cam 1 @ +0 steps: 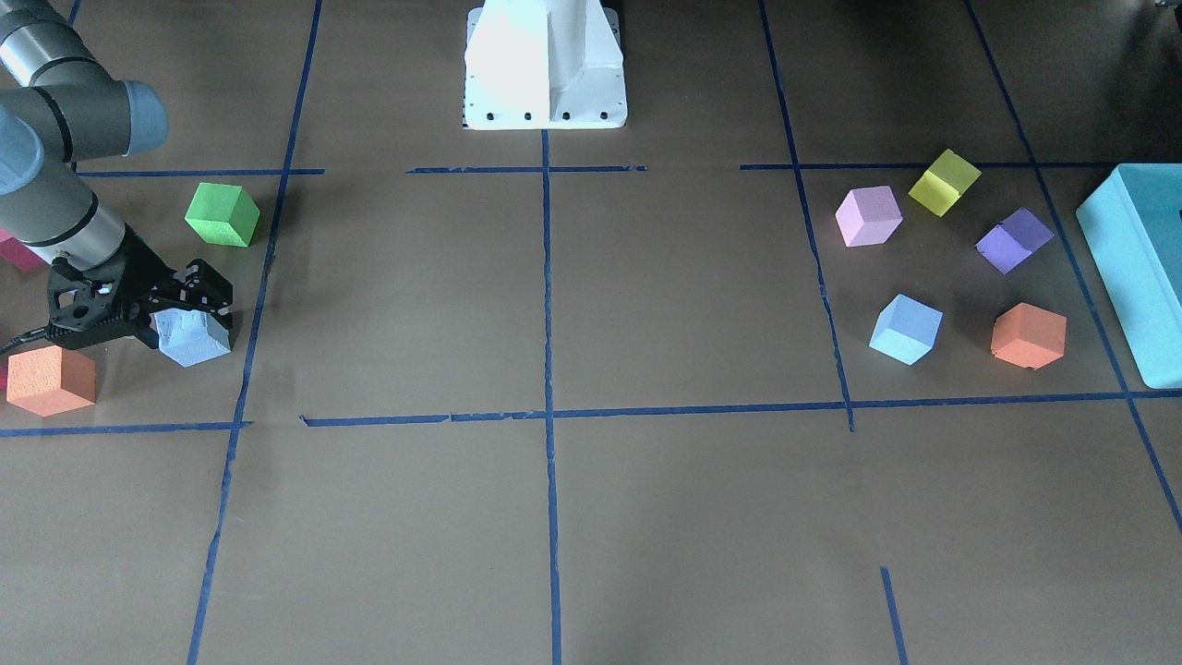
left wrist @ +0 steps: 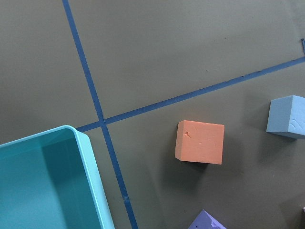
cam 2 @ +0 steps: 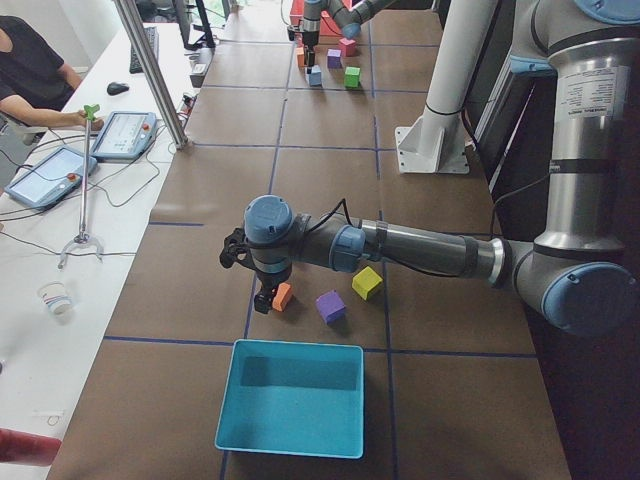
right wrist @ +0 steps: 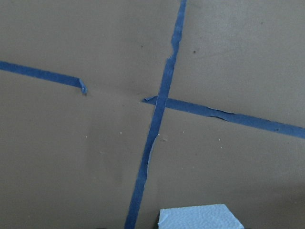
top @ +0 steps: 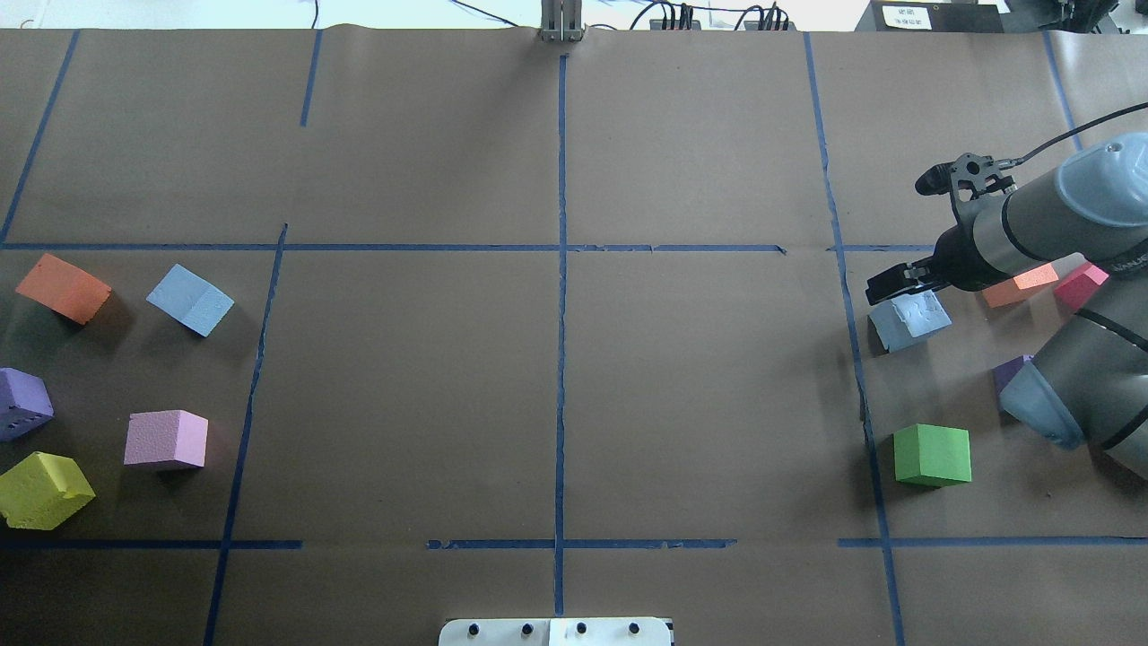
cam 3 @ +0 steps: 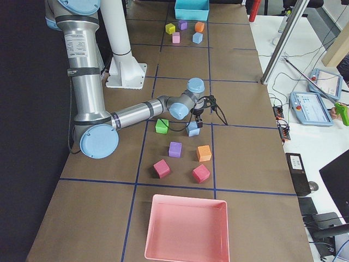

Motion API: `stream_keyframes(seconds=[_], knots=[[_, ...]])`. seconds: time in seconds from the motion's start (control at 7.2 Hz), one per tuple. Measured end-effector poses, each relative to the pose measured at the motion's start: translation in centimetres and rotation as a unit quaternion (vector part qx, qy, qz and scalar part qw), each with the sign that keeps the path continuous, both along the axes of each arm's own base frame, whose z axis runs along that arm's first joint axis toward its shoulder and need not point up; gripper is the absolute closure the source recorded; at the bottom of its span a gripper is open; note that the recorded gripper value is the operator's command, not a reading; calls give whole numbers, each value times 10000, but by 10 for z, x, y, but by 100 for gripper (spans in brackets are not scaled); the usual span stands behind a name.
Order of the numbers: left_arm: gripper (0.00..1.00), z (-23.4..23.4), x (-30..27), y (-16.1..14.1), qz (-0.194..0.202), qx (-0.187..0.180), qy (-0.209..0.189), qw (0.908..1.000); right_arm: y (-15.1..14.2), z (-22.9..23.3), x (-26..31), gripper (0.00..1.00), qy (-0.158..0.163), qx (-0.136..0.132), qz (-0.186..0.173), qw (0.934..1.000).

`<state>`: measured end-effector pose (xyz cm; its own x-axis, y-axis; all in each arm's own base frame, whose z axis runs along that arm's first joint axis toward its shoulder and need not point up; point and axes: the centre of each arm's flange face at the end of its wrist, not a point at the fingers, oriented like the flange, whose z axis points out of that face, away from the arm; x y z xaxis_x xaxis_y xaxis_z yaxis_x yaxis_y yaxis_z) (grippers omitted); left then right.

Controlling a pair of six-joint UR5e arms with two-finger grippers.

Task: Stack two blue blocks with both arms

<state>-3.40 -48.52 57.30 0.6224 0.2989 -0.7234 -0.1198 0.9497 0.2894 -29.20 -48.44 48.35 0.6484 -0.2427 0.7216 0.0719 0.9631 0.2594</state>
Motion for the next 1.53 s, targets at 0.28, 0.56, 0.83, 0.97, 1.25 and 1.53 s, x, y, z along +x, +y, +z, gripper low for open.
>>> stream_keyframes(seconds=[0.28, 0.56, 0.83, 0.97, 1.25, 1.53], knots=[[0, 0, 0, 0, -9, -8, 4, 10000, -2, 5, 4, 2, 54, 127, -115, 9998], [0, -1, 0, 0, -11, -6, 7, 10000, 1, 16, 8, 2, 162, 207, -202, 9994], [0, -2, 0, 1, -14, 0, 8, 10000, 8, 34, 9, 2, 283, 201, -324, 9989], [0, -2, 0, 1, -14, 0, 8, 10000, 11, 39, 3, 3, 314, 181, -395, 9986], [0, -2, 0, 1, -15, 2, 8, 10000, 12, 46, -12, 57, 343, 149, -509, 9980], [0, -2, 0, 1, -14, 2, 8, 10000, 11, 44, -18, 100, 320, 148, -542, 9979]])
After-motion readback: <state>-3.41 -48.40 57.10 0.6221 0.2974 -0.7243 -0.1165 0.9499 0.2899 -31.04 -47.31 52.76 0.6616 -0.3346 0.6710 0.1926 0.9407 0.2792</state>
